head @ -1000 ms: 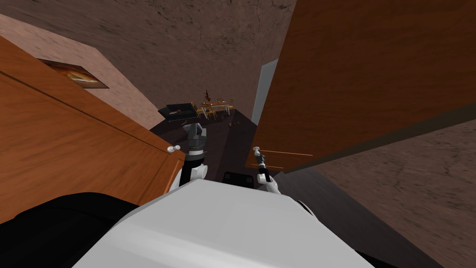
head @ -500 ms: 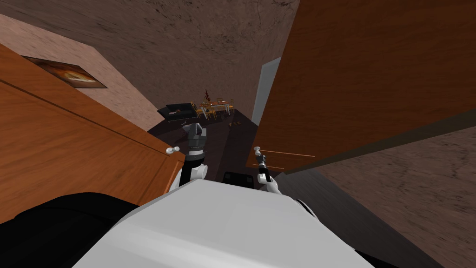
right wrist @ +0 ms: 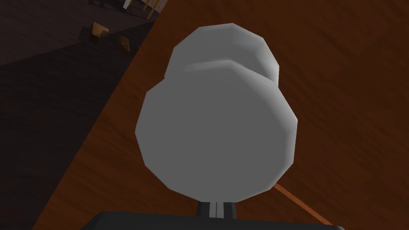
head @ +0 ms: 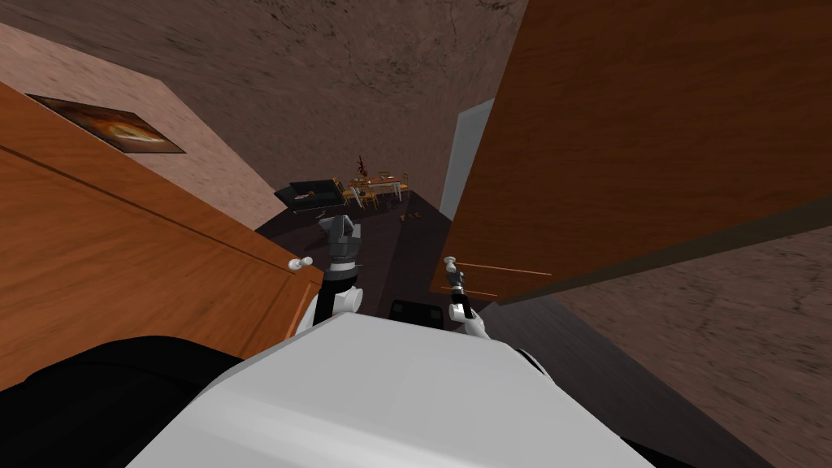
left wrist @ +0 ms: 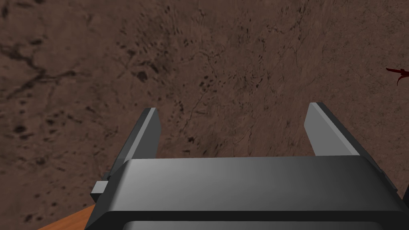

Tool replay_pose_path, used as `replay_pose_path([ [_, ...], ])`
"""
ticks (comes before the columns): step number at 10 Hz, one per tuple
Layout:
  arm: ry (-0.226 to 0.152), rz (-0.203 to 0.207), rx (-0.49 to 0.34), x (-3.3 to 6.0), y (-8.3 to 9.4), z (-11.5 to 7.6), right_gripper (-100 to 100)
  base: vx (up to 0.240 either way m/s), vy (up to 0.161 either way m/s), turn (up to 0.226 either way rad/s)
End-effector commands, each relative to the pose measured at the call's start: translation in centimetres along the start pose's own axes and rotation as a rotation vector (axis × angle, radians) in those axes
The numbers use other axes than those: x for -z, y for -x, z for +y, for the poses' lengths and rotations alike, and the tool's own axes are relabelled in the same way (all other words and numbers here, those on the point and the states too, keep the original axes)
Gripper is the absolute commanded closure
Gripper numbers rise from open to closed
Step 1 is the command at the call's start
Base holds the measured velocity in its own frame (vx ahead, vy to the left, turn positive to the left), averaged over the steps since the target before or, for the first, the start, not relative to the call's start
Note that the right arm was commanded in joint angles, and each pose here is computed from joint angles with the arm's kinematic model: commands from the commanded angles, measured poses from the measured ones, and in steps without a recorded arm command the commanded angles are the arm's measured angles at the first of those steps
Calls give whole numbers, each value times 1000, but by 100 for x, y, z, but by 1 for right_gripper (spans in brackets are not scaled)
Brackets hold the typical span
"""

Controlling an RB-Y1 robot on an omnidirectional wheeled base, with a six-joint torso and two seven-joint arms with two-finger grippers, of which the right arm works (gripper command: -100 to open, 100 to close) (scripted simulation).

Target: Push the door open

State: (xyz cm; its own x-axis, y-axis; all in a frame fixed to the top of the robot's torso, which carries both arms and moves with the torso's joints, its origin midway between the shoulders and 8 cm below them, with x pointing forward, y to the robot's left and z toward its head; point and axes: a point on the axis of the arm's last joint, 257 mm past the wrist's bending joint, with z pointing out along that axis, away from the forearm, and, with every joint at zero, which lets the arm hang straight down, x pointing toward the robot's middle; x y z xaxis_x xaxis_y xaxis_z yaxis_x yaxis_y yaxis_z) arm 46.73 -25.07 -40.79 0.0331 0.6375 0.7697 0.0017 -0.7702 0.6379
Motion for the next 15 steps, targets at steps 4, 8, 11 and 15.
replay_pose_path([
  [4, 8, 15, -179, 29, -211, -173, -100, -93, -70, 3],
  [8, 13, 19, -345, 74, -378, -339, -100, -103, -38, 24],
  [11, 15, 20, -431, 97, -471, -428, -100, -79, -50, 9],
  [15, 18, 21, -586, 140, -656, -596, -100, -69, -38, 9],
])
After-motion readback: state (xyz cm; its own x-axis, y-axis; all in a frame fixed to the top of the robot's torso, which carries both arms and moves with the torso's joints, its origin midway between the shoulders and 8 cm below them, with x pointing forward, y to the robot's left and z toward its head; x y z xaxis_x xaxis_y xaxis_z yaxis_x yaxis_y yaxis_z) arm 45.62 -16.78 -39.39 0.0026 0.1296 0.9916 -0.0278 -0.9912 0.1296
